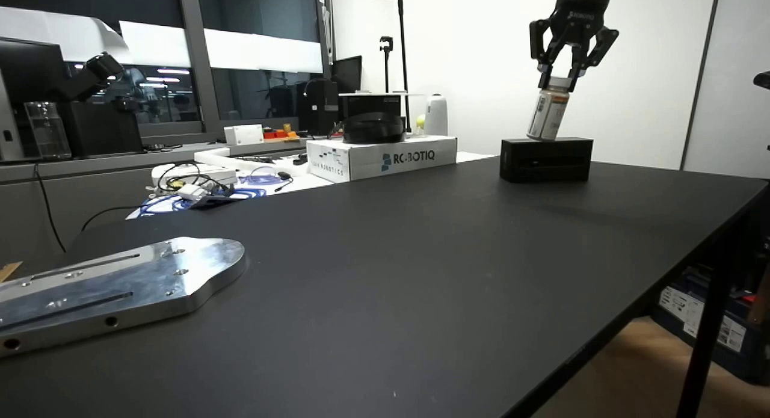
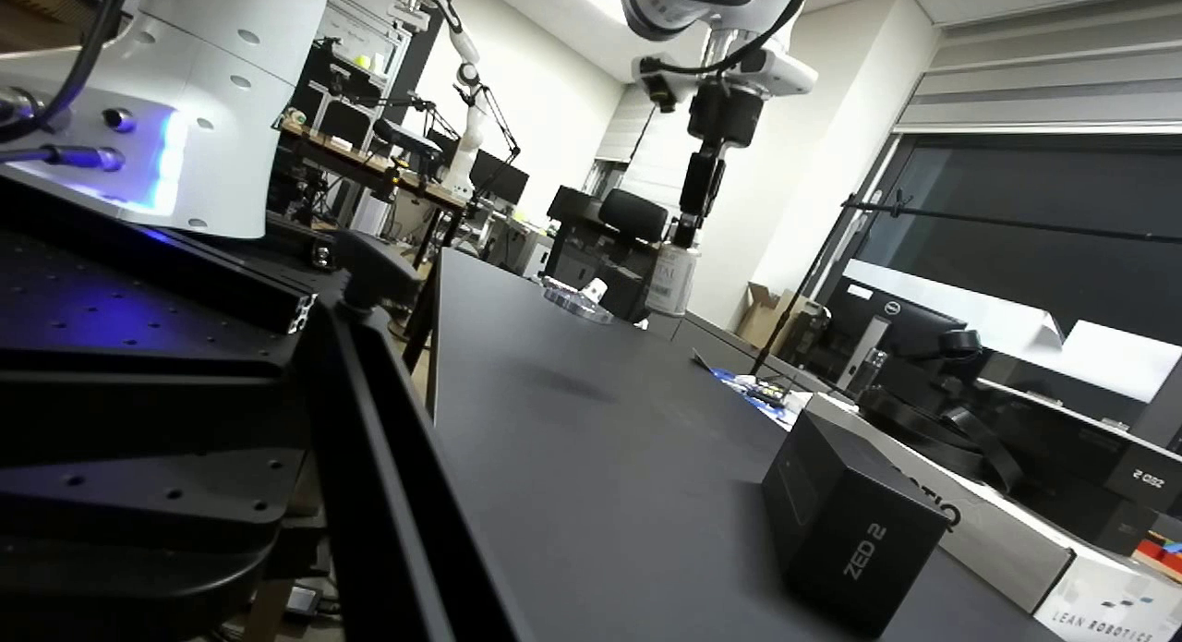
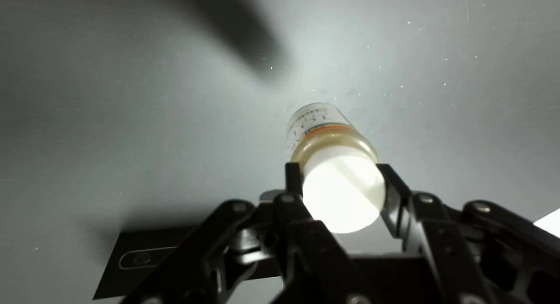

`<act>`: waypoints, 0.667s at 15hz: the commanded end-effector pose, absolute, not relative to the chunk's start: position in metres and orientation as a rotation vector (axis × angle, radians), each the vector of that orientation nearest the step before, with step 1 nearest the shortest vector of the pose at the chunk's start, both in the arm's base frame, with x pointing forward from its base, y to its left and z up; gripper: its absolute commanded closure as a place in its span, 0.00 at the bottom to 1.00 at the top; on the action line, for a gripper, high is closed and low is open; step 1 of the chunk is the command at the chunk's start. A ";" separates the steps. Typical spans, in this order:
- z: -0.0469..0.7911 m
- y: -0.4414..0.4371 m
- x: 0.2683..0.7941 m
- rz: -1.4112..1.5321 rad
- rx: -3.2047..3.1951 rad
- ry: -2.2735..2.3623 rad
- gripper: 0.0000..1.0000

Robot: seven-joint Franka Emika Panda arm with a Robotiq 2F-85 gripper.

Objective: Get the bottle with the white lid from the table and place it on the black box

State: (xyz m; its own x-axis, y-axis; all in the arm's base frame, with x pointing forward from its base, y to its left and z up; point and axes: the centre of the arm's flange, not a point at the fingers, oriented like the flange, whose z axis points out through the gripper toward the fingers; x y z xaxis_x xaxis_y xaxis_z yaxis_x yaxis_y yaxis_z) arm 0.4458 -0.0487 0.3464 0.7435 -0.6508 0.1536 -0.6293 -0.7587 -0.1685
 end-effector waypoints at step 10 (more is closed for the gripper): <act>0.337 -0.044 0.445 -0.288 -2.848 1.027 0.56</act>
